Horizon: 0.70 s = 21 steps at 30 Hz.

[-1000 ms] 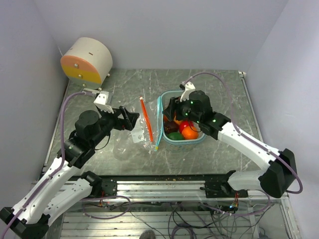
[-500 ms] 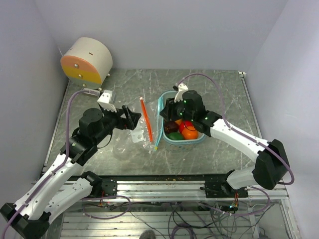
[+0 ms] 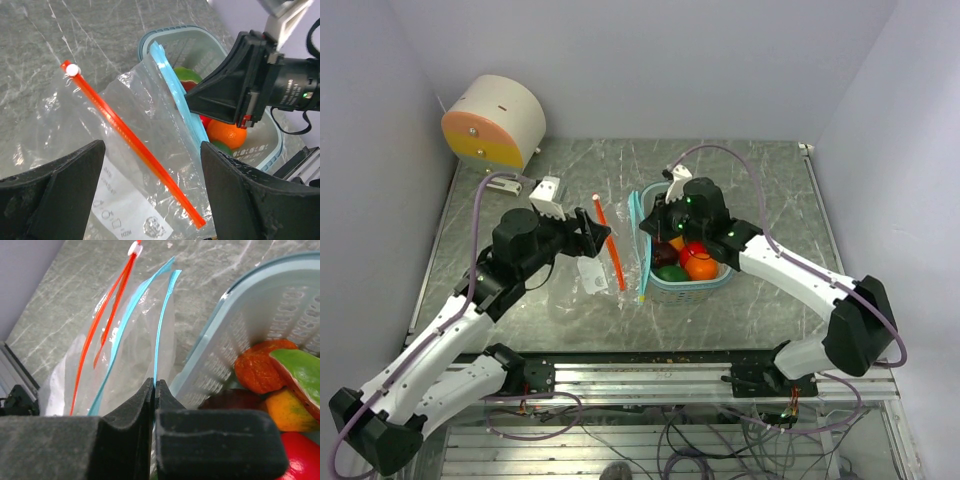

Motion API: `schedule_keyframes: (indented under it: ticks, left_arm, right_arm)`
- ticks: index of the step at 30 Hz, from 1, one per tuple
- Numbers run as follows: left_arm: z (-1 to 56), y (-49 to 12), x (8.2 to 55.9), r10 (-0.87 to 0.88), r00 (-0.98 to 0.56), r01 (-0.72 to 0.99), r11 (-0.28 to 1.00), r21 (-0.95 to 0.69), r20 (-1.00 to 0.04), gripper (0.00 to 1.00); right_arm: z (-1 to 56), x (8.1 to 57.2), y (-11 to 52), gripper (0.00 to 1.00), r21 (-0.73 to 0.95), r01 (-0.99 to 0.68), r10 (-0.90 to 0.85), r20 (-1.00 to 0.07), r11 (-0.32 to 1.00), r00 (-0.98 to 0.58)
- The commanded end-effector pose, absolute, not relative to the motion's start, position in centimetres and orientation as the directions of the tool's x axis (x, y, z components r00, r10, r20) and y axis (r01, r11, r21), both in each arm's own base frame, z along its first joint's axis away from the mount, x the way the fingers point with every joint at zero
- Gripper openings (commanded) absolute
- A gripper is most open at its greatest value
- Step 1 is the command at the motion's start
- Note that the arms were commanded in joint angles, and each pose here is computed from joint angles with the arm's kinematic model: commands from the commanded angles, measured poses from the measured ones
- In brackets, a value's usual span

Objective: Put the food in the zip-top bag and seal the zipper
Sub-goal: Pick up the zipper food storage bag at the center of the board.

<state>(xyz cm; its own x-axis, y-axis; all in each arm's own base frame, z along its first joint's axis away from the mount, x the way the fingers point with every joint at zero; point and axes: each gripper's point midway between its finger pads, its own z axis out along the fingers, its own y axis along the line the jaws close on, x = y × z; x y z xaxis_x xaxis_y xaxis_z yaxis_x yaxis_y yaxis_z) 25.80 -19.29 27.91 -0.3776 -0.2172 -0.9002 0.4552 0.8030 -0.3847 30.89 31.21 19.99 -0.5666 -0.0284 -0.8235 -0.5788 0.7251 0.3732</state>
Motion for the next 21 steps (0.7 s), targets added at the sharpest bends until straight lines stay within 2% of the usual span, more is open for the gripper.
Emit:
schedule_keyframes:
  ticks: [1,4,9,11,14,21]
  left_arm:
    - [30.9,-20.4,26.3,-0.251,-0.348,0.506,0.761,-0.406,-0.903,0.86]
    - [31.4,-21.0,26.7,-0.249,-0.357,0.514,0.752,-0.412,-0.9,0.84]
    - [33.0,-22.3,26.8,-0.24,-0.364,0.561,0.715,-0.418,-0.9,0.91]
    - [33.1,-22.8,26.9,-0.227,-0.377,0.572,0.706,-0.418,-0.898,0.87]
    - [31.8,-22.9,27.1,-0.198,-0.417,0.553,0.719,-0.421,-0.887,0.84]
    - [28.4,-21.8,27.6,-0.186,-0.457,0.459,0.788,-0.41,-0.87,0.87]
  right_arm:
    - [25.1,30.3,32.1,0.0,0.392,-0.638,0.027,-0.864,0.663,-0.503]
    - [26.5,30.1,32.0,0.0,0.389,-0.645,0.04,-0.873,0.658,-0.486]
    - [28.1,30.4,32.2,0.0,0.373,-0.647,0.052,-0.888,0.665,-0.457]
    - [28.5,30.6,32.5,0.0,0.373,-0.648,0.058,-0.89,0.664,-0.453]
    - [29.2,31.1,32.8,0.0,0.376,-0.642,0.081,-0.894,0.668,-0.44]
    - [30.5,31.5,33.2,0.0,0.371,-0.623,0.114,-0.904,0.689,-0.412]
